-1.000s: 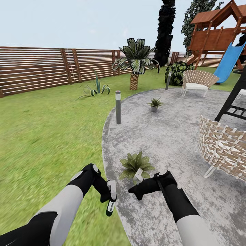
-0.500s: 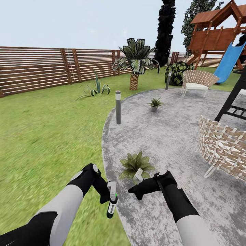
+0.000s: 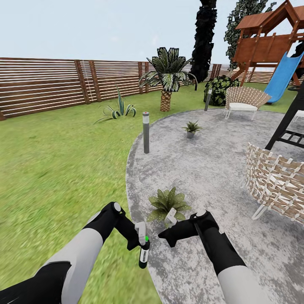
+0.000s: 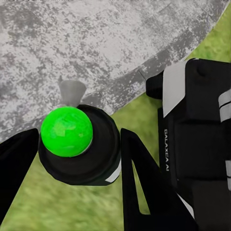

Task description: Pick up the pesticide atomizer in the garden and spray insectifuge to fully cover both potted plants in the garden.

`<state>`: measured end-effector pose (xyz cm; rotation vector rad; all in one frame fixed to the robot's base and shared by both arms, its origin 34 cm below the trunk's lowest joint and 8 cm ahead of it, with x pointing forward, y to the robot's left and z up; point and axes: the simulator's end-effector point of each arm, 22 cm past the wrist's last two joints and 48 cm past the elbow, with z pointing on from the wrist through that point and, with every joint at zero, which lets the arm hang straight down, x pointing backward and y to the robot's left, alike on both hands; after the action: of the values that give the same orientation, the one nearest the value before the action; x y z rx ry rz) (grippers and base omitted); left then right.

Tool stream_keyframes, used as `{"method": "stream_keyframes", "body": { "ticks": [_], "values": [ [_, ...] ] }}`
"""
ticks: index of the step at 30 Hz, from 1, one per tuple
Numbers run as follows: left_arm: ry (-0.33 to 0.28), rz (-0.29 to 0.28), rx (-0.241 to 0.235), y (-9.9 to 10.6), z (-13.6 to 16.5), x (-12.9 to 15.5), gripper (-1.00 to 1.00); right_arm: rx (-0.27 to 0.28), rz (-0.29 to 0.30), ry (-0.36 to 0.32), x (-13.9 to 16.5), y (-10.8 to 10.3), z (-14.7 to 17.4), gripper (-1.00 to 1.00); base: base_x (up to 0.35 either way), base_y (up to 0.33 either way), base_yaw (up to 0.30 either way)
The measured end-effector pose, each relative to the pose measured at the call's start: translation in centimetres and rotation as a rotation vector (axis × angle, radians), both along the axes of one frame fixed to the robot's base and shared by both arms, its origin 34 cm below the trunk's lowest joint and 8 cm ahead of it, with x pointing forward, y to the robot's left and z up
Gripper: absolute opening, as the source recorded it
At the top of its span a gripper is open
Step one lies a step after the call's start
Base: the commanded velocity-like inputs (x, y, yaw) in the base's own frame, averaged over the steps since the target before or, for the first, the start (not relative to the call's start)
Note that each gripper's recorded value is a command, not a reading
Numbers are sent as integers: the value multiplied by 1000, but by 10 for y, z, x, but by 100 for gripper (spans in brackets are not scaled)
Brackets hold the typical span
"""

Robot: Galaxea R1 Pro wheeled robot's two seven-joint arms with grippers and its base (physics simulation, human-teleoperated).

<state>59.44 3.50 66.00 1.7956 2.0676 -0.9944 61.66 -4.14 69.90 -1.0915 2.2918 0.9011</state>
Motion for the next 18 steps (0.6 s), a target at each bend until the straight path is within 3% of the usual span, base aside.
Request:
{"method": "stream_keyframes", "body": {
  "ticks": [18],
  "values": [
    [3, -2, -1, -1, 0, -1, -100, 5, 2, 0, 0, 3, 1, -100, 0, 0, 0]
  ]
}}
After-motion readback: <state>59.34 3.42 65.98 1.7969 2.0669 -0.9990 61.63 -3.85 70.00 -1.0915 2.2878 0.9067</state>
